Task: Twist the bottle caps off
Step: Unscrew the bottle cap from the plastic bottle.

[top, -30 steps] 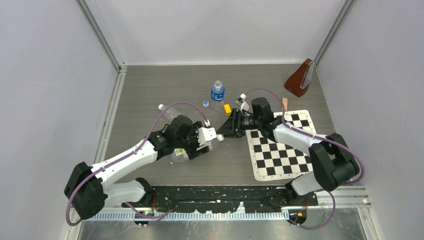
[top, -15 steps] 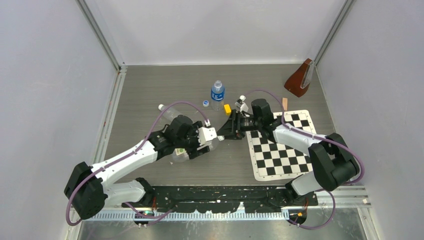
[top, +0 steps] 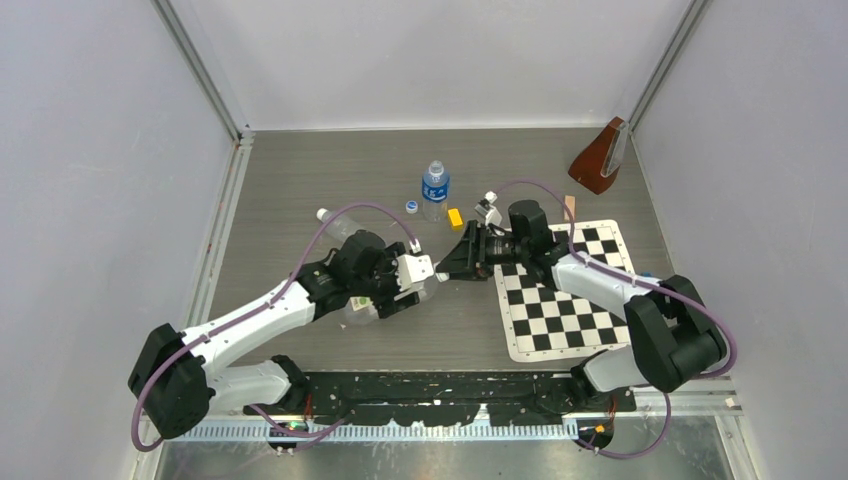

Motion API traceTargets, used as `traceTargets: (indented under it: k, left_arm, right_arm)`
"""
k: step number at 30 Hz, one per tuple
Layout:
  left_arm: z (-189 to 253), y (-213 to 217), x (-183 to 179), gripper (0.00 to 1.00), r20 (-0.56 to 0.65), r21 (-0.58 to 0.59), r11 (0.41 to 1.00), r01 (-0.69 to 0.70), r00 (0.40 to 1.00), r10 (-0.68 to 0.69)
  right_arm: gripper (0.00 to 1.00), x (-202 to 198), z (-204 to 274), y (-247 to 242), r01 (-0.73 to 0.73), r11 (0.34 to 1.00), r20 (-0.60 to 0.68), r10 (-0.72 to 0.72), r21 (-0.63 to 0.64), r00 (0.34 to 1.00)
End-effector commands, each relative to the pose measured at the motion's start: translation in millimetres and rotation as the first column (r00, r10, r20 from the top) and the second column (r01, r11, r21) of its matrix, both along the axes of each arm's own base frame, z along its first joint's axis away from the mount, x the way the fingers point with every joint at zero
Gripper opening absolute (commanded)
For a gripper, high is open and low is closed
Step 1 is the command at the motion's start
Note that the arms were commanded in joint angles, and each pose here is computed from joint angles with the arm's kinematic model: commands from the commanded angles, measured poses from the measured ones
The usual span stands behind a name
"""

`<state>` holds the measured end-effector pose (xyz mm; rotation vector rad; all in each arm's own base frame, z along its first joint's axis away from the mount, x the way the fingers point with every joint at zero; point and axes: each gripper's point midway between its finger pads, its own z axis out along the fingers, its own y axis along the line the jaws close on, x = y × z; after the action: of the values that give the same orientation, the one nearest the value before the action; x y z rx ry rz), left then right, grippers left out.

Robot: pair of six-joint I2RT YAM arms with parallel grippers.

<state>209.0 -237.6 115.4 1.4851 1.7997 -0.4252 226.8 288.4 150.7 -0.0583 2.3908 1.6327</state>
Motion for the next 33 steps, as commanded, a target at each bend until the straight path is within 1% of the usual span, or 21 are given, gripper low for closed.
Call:
traceTargets:
  k: [1, 8, 15, 19, 21, 23, 24, 25, 28, 29, 30, 31, 33]
  left_arm:
    - [17, -10, 6, 0.0, 0.047, -0.055, 0.998, 0.015, 0.999, -0.012]
    - [18, -13, 5, 0.0, 0.041, -0.067, 0.997, 0.026, 0.999, -0.023]
    - [17, -14, 5, 0.0, 0.039, -0.067, 0.997, 0.023, 0.999, -0.02]
    - [18, -13, 6, 0.0, 0.044, -0.066, 0.998, 0.02, 0.999, -0.017]
    - [18, -13, 6, 0.0, 0.045, -0.065, 0.998, 0.019, 0.999, -0.016]
    - [18, -13, 6, 0.0, 0.044, -0.066, 0.998, 0.02, 0.999, -0.017]
    - [18, -13, 6, 0.0, 0.044, -0.067, 0.997, 0.021, 0.999, -0.018]
    - [18, -14, 5, 0.0, 0.042, -0.067, 0.997, 0.023, 0.999, -0.02]
    - [19, -15, 4, 0.0, 0.041, -0.072, 0.997, 0.029, 0.999, -0.026]
    - [20, -15, 4, 0.0, 0.041, -0.077, 0.996, 0.033, 0.999, -0.03]
    - [21, -16, 3, 0.0, 0.039, -0.083, 0.996, 0.04, 0.999, -0.037]
    - [23, -18, 1, 0.0, 0.037, -0.092, 0.994, 0.05, 0.998, -0.047]
    - [26, -21, -3, 0.0, 0.031, -0.109, 0.991, 0.071, 0.997, -0.068]
  right_arm:
    - [0.56, 1, 16, -3, 0.009, 1.0, 0.058, -0.01, 0.027, 0.998]
    - [0.54, 2, 17, -2, 0.004, 0.999, 0.05, -0.006, 0.037, 0.999]
    - [0.55, 0, 12, 2, -0.027, 0.998, 0.021, 0.027, 0.048, 0.999]
    - [0.5, 1, 13, 3, -0.031, 0.998, 0.023, 0.029, 0.059, 0.999]
    - [0.45, 2, 14, 3, -0.03, 0.998, 0.028, 0.029, 0.059, 0.999]
    - [0.34, 2, 14, 3, -0.031, 0.998, 0.033, 0.029, 0.06, 0.999]
    - [0.31, 2, 14, 3, -0.031, 0.998, 0.036, 0.029, 0.059, 0.999]
    - [0.24, 2, 13, 3, -0.029, 0.998, 0.041, 0.027, 0.056, 0.999]
    - [0.15, 1, 14, 2, -0.038, 0.998, 0.068, 0.034, 0.056, 0.997]
    - [0.09, 0, 17, 1, -0.045, 0.997, 0.098, 0.039, 0.059, 0.994]
    - [0.07, 0, 18, 1, -0.05, 0.997, 0.118, 0.042, 0.061, 0.992]
    - [0.03, -2, 24, 0, -0.062, 0.996, 0.172, 0.049, 0.067, 0.984]
    - [0.01, -3, 33, -2, -0.078, 0.994, 0.28, 0.055, 0.072, 0.959]
